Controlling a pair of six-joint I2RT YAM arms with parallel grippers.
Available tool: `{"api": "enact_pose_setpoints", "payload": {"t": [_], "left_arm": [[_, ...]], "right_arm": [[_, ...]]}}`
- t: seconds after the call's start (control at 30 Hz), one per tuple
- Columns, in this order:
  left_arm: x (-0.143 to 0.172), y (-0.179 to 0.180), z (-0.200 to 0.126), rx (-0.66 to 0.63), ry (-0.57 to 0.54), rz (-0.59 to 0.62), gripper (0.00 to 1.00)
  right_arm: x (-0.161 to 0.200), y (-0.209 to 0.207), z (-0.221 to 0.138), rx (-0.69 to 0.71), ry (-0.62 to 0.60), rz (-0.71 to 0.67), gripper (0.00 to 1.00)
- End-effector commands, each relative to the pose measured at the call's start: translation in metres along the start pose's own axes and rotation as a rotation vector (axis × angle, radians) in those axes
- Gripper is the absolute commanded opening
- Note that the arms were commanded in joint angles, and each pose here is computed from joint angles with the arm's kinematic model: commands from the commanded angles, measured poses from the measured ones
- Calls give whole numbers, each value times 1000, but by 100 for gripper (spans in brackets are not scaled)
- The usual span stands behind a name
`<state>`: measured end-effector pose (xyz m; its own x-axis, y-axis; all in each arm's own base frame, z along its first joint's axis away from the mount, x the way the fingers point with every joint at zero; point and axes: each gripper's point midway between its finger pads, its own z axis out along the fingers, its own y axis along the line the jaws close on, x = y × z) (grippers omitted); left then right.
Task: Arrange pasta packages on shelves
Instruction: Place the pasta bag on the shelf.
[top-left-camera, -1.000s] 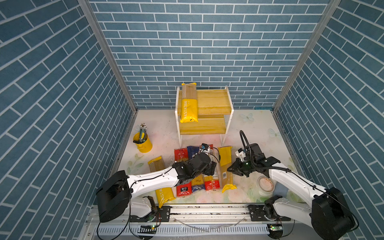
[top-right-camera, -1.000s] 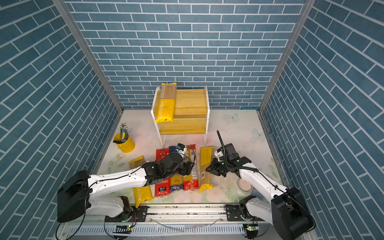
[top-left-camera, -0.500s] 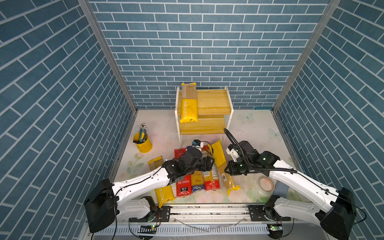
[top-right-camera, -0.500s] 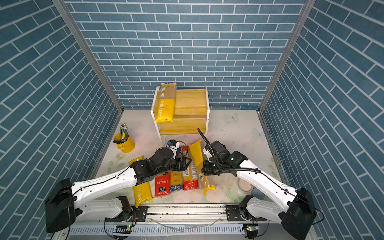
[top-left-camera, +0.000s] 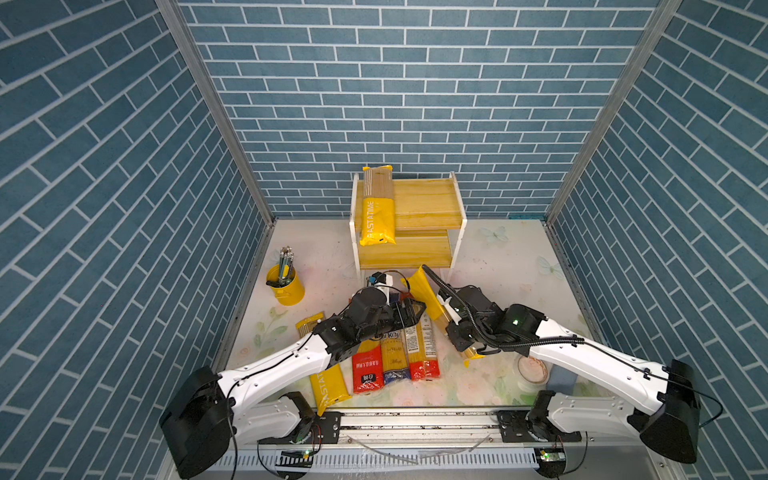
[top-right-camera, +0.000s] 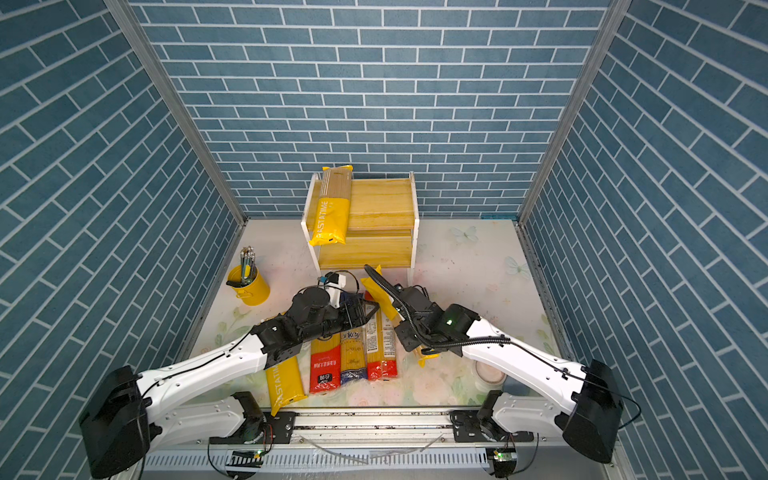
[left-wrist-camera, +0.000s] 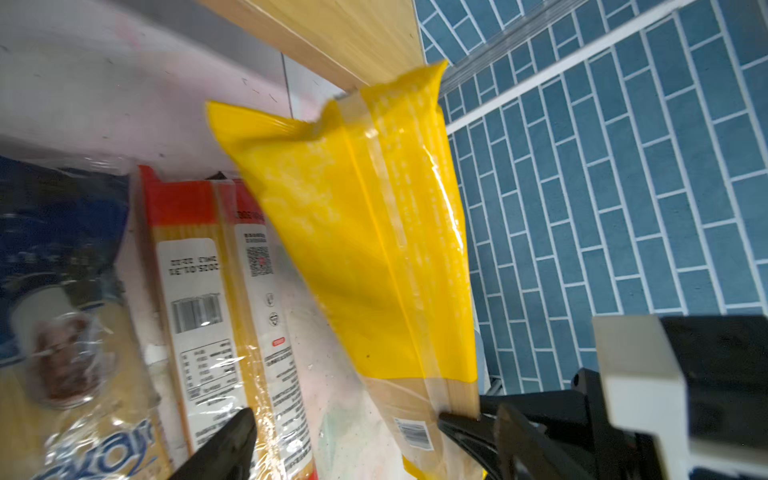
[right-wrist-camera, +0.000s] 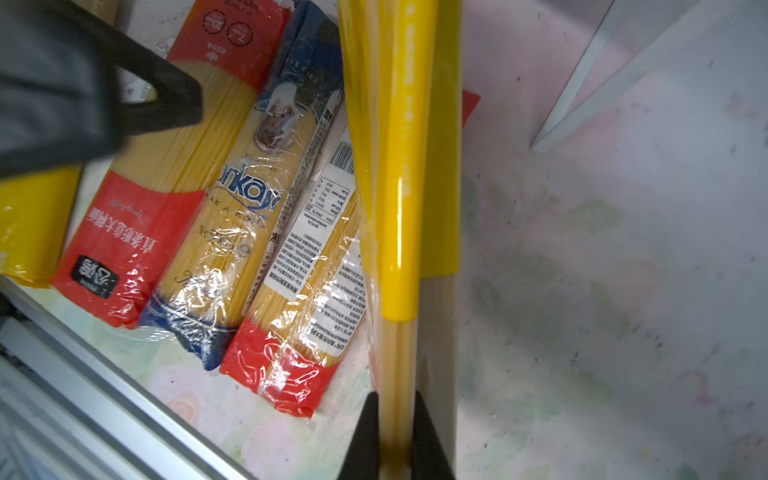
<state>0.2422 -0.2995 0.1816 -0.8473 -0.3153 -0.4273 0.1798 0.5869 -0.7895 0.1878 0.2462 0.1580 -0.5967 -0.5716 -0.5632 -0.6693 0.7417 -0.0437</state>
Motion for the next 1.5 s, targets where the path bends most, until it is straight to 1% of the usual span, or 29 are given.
{"api": "enact_pose_setpoints", "payload": {"t": [0.0, 0.07, 0.23, 0.37, 0.4, 0.47, 0.53, 0.63, 0.7, 0.77, 0.83, 0.97, 1.07, 1.2, 1.33, 1.47], "left_arm": [[-8, -21, 7, 86, -13, -33, 99], [-16, -28, 10, 93, -29, -40, 100], [-15, -21, 24, 95, -33, -110, 99], [-17, -20, 31, 114, -27, -118, 93], [-19, -19, 31, 118, -31, -121, 90], [-27, -16, 28, 121, -53, -131, 89], [-32, -4, 21, 105, -82, -152, 90], [-45, 9, 6, 117, -168, -203, 96], [-50, 18, -2, 135, -203, -249, 97], [-54, 27, -7, 137, -220, -277, 97], [-59, 27, -11, 155, -234, -290, 97], [-70, 11, -19, 222, -255, -290, 98], [-73, 6, -19, 232, -239, -279, 99], [-70, 10, -12, 201, -186, -255, 96], [-78, 8, -10, 230, -164, -249, 91], [-80, -1, -5, 248, -140, -196, 82]], "right_arm": [[-62, -7, -23, 138, -223, -104, 0], [-69, 2, -23, 162, -252, -146, 0], [-90, 23, -29, 275, -351, -258, 0], [-103, 39, -38, 362, -415, -355, 0], [-104, 44, -39, 390, -428, -391, 0], [-105, 51, -39, 431, -441, -436, 0], [-105, 51, -39, 445, -454, -422, 0], [-106, 45, -47, 441, -495, -344, 0], [-106, 43, -52, 432, -524, -307, 0], [-105, 43, -53, 420, -534, -300, 0], [-103, 46, -48, 413, -523, -320, 0], [-101, 49, -41, 409, -519, -349, 0], [-103, 51, -41, 427, -542, -378, 0], [-106, 56, -43, 497, -584, -458, 0], [-104, 63, -40, 562, -612, -553, 0], [-103, 80, -36, 548, -631, -623, 0]]}}
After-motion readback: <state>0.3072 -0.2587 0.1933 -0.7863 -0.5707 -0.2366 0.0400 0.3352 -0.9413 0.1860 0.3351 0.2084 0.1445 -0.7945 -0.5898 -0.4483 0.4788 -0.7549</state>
